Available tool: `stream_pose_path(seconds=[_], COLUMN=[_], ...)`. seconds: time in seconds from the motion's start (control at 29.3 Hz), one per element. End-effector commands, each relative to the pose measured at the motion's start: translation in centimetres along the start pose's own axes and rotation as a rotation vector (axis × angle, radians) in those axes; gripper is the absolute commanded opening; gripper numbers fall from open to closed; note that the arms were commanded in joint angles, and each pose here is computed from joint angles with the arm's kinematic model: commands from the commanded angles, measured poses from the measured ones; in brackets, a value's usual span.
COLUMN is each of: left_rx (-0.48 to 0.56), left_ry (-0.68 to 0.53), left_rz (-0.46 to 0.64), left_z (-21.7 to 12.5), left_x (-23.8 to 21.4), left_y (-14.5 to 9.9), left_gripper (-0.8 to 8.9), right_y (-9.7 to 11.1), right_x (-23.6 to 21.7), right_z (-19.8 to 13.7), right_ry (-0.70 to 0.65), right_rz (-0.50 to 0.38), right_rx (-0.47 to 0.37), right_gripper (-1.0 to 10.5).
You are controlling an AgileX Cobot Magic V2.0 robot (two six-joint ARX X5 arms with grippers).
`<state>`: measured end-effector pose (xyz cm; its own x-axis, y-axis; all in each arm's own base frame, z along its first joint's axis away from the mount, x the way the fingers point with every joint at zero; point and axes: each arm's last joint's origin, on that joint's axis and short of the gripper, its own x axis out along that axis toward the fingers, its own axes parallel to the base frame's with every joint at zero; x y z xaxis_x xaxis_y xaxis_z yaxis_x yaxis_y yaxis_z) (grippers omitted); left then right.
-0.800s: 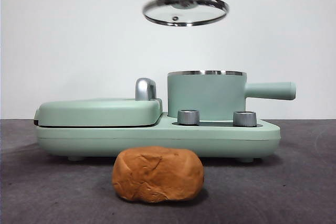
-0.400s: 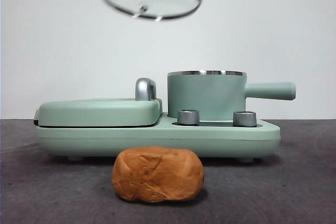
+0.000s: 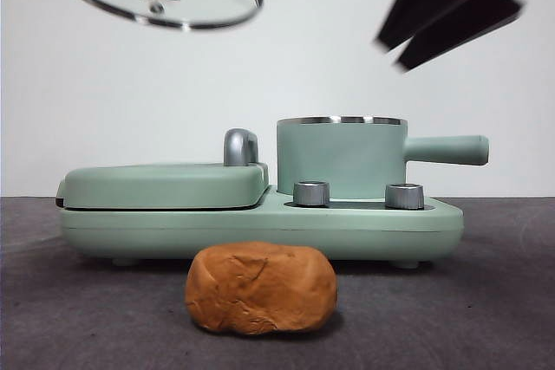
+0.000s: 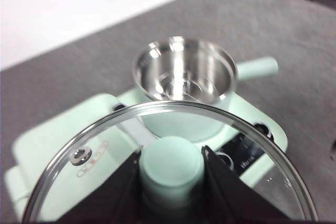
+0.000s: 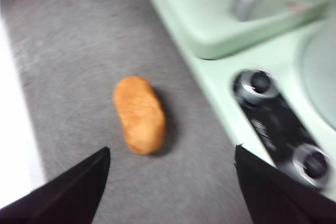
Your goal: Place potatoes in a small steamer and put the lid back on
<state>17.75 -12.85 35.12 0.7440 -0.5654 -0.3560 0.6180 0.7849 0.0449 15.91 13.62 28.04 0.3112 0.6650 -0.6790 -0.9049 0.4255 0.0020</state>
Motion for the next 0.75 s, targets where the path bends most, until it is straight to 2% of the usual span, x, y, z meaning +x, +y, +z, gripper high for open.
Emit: stream_pose_path(seconds=[0.03,0.38,0.75], left_rx=[-0.024,-0.032,-0.031], left_ry=[-0.046,-0.081,-0.083], left_rz=[0.011,0.016,0.017], left_z=[0.8,1.0,1.1], left_x=[-1.0,-2.2,-2.2], left_y=[0.0,0.1,0.1], left_gripper=[0.11,0.11,0.11], right_y=[0.3,1.2,0.9], right_x=[2.3,9.3,13.6], right_z=[0.9,0.4,-0.7], right_ry=[0.014,0.152,0.206], right_rz=[0.051,0.162,0.187], right_rx=[-0.046,-0.085,-0.083], right_gripper=[3.8,3.8,3.8])
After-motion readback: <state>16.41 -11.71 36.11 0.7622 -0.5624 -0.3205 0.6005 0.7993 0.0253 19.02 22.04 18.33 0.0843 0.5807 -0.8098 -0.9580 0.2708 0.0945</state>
